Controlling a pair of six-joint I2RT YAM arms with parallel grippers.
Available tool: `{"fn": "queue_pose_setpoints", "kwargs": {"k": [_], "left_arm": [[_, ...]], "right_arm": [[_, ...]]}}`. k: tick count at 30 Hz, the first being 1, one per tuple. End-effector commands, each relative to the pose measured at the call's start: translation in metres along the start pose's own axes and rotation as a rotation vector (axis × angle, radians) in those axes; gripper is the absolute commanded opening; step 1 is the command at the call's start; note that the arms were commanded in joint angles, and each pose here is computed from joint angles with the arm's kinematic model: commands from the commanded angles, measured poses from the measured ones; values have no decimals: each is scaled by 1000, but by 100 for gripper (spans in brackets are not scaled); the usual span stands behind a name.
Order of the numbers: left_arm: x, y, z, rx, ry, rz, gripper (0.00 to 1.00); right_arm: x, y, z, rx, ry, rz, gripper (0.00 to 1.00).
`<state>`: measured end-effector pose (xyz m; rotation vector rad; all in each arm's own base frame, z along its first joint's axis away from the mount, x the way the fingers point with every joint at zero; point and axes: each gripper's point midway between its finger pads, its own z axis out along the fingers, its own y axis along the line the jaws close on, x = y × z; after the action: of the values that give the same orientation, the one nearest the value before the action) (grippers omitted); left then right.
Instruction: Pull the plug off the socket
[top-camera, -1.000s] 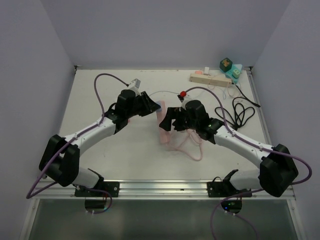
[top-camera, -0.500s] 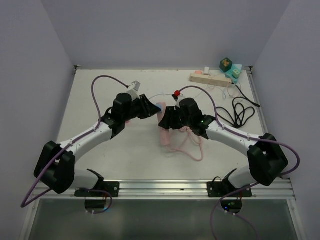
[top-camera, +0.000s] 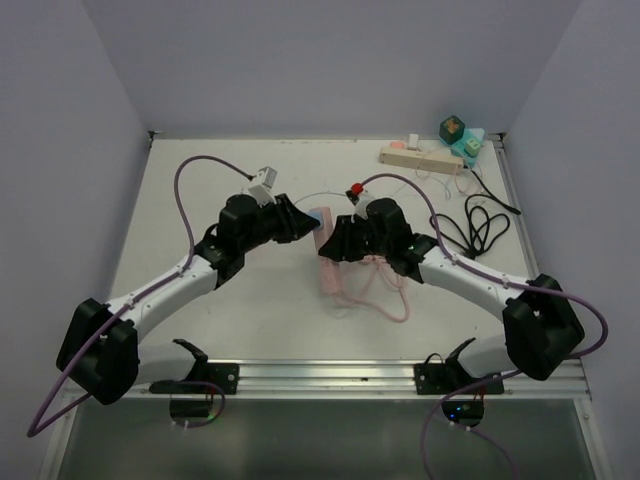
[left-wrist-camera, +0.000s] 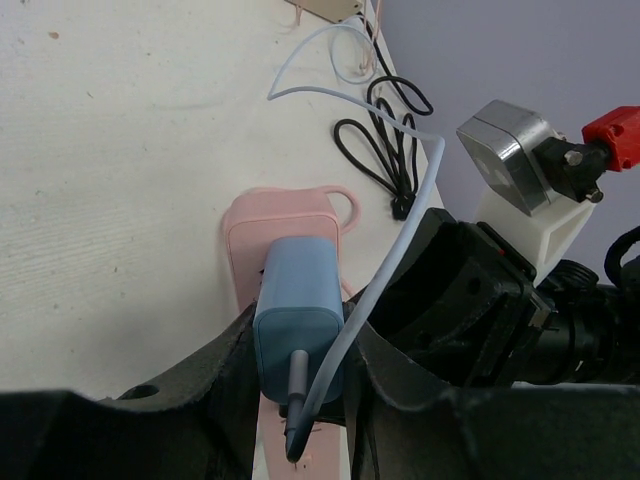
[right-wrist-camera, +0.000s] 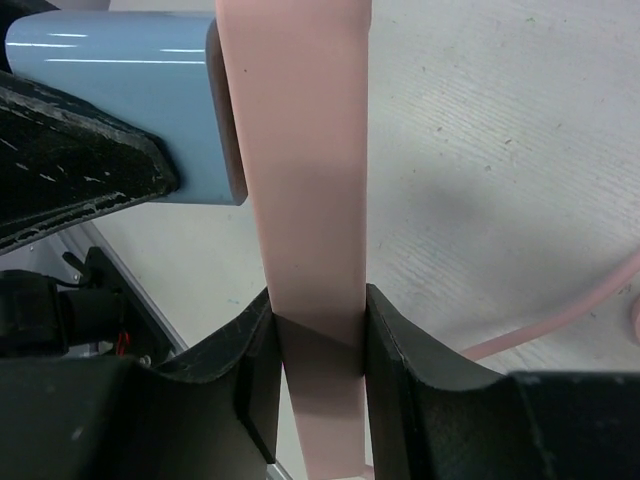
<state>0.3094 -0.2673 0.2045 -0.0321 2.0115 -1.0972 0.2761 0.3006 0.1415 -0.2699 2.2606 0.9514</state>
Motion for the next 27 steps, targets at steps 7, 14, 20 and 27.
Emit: {"fn": "queue_pose_setpoints", "kwargs": {"k": [7, 14, 20, 27], "left_arm": [[-37, -29, -37, 85, -189, 82, 0], [-42, -5, -43, -37, -200, 82, 0], [-32, 67, -24, -192, -104, -30, 0], [-33, 136, 9, -337, -46, -110, 0]], "right_arm": [[18, -127, -28, 450, -4, 222, 0], [17, -125, -28, 413, -17, 226, 0], [7, -111, -38, 363, -36, 179, 0], [6, -87, -51, 255, -43, 144, 0]]}}
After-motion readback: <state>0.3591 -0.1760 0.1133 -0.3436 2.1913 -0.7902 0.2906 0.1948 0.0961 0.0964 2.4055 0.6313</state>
